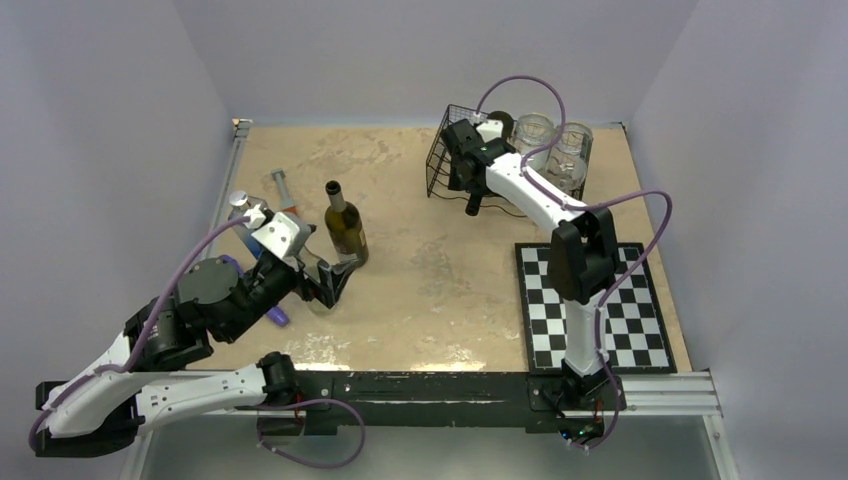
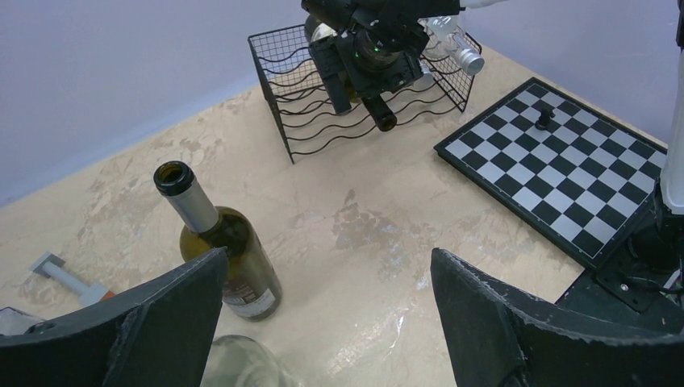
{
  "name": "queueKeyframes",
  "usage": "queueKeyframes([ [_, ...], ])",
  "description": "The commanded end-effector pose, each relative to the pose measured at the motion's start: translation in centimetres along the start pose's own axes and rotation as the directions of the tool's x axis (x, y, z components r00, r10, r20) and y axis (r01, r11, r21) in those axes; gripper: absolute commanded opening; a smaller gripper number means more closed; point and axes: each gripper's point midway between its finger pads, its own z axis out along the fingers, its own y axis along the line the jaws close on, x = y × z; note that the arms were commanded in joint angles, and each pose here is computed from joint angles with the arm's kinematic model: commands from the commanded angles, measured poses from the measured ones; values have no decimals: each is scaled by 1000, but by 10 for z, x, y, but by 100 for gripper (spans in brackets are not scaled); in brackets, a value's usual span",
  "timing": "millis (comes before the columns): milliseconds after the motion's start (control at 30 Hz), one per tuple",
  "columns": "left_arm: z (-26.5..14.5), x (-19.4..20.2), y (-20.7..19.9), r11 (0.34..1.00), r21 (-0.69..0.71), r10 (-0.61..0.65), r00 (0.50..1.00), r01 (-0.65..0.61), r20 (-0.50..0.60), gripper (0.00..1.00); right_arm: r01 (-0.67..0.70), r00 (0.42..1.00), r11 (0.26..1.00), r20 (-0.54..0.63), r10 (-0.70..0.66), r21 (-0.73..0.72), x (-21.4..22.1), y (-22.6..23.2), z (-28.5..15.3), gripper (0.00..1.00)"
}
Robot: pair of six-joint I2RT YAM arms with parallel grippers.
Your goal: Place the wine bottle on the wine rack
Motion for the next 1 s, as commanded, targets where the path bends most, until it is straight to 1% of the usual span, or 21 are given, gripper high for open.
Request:
queueKeyframes([
  [0,-7,-17,5,999,-13,-50,997,51,54,99,-62,994,988,79,74,-142,-42,7,-48,96],
  [67,-9,-18,6,998,-14,-54,997,54,58,99,-71,992,981,88,88,-179,-50,4,-64,98],
  [267,-16,-23,11,998,-17,-63,995,65,78,99,-65,981,952,155,115,-299,-79,-11,-122,98],
  [300,-17,-25,16,997,-44,-67,994,71,85,99,-53,979,943,167,113,-328,-84,-12,-133,98],
  [367,-23,-29,31,986,-122,-101,990,112,98,99,-20,975,913,192,107,-409,-92,-11,-158,93],
  [433,-31,-36,41,978,-153,-125,986,142,115,99,31,973,853,212,94,-521,-98,-1,-184,91],
  [500,-39,-44,44,975,-149,-145,979,166,144,99,87,968,771,236,84,-631,-101,11,-214,91],
  [567,-47,-53,47,973,-136,-163,971,188,176,99,164,961,665,271,60,-729,-99,28,-248,90],
  [633,-55,-62,51,971,-127,-174,964,202,202,99,253,945,563,326,30,-787,-95,42,-281,91],
  [767,-66,-70,57,968,-128,-183,959,214,217,99,436,887,394,460,-37,-809,-77,73,-336,92],
  [833,-71,-72,60,967,-132,-187,958,219,218,99,498,861,329,502,-78,-802,-64,94,-349,92],
  [867,-73,-72,62,966,-136,-189,957,222,218,99,517,852,305,515,-91,-800,-58,103,-354,92],
  [967,-78,-72,64,963,-135,-200,956,232,217,99,537,843,278,523,-127,-797,-44,130,-357,92],
])
